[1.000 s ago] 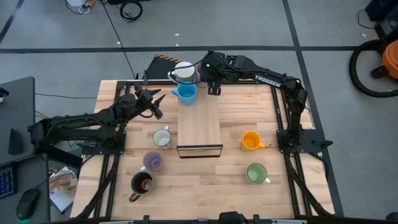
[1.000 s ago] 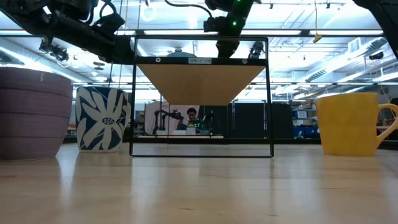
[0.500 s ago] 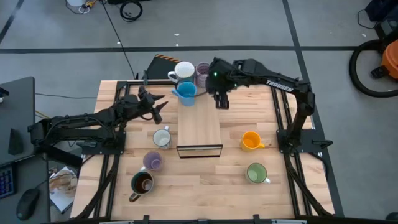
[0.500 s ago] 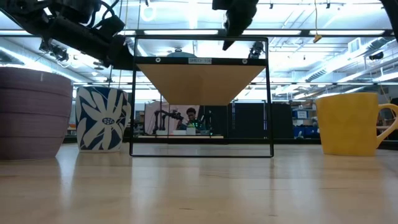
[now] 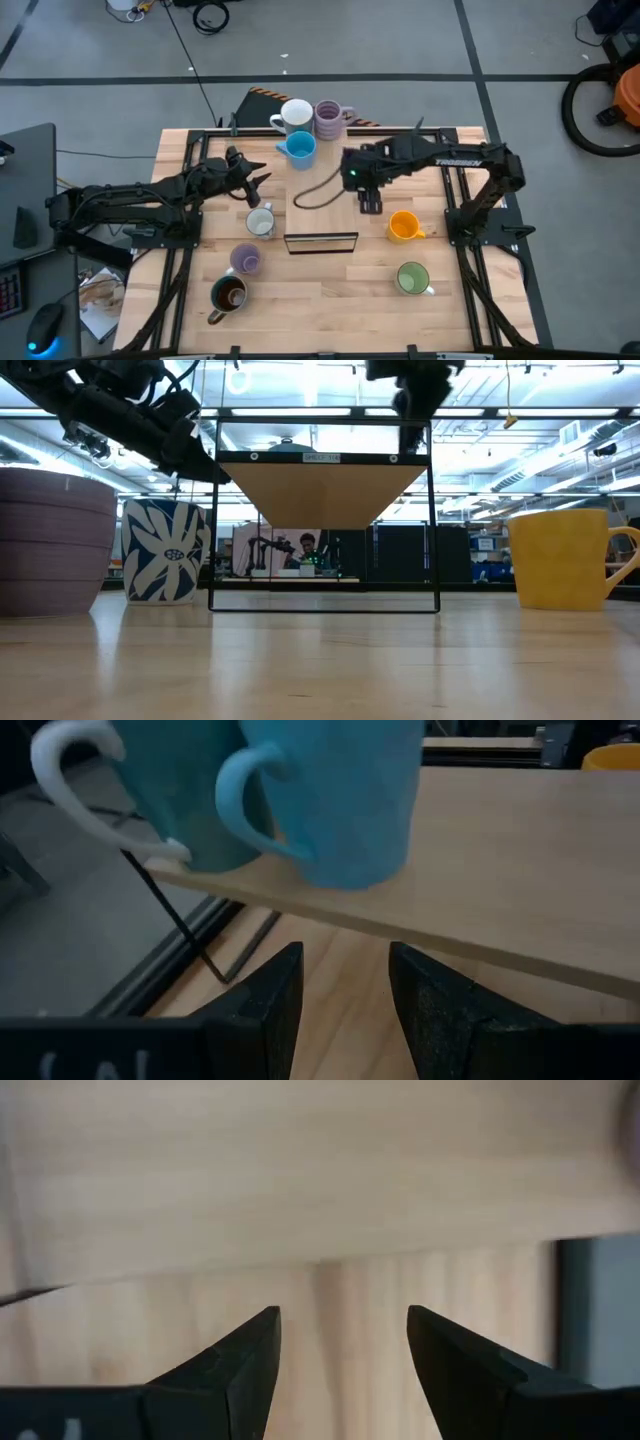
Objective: Place coffee mugs
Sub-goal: Put the yellow mug on the shelf
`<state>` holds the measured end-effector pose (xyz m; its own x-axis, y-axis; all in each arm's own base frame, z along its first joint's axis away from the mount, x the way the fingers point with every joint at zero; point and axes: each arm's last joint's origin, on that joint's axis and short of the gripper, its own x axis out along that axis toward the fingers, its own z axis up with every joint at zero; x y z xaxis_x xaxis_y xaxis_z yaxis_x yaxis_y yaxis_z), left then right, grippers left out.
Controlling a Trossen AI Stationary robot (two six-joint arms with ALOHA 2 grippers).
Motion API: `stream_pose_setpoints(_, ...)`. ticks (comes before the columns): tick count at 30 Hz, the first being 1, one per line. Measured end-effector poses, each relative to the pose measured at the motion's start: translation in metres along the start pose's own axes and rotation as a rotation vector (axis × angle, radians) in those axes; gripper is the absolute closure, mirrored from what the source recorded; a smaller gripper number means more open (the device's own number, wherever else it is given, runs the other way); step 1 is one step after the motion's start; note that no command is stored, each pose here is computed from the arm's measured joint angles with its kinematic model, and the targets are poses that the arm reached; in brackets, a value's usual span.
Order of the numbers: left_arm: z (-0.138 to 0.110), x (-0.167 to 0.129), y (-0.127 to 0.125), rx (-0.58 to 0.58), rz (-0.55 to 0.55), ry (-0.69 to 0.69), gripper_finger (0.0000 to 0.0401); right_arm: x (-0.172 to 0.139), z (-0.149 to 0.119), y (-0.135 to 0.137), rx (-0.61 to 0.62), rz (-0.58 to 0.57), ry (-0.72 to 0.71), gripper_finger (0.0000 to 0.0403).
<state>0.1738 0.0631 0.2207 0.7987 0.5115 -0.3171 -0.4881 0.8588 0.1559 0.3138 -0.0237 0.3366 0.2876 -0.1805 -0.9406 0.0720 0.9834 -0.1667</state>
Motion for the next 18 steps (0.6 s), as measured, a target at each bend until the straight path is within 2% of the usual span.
stream_pose_setpoints(11,0.010,-0.001,0.001,-0.009,0.008,-0.098,0.0246,0.032,-0.047,0.046,0.159,0.071,0.143,0.0179)
stream_pose_setpoints(18,0.010,-0.001,0.001,-0.009,0.009,-0.105,0.0246,0.048,-0.064,0.062,0.426,0.112,0.268,0.0179)
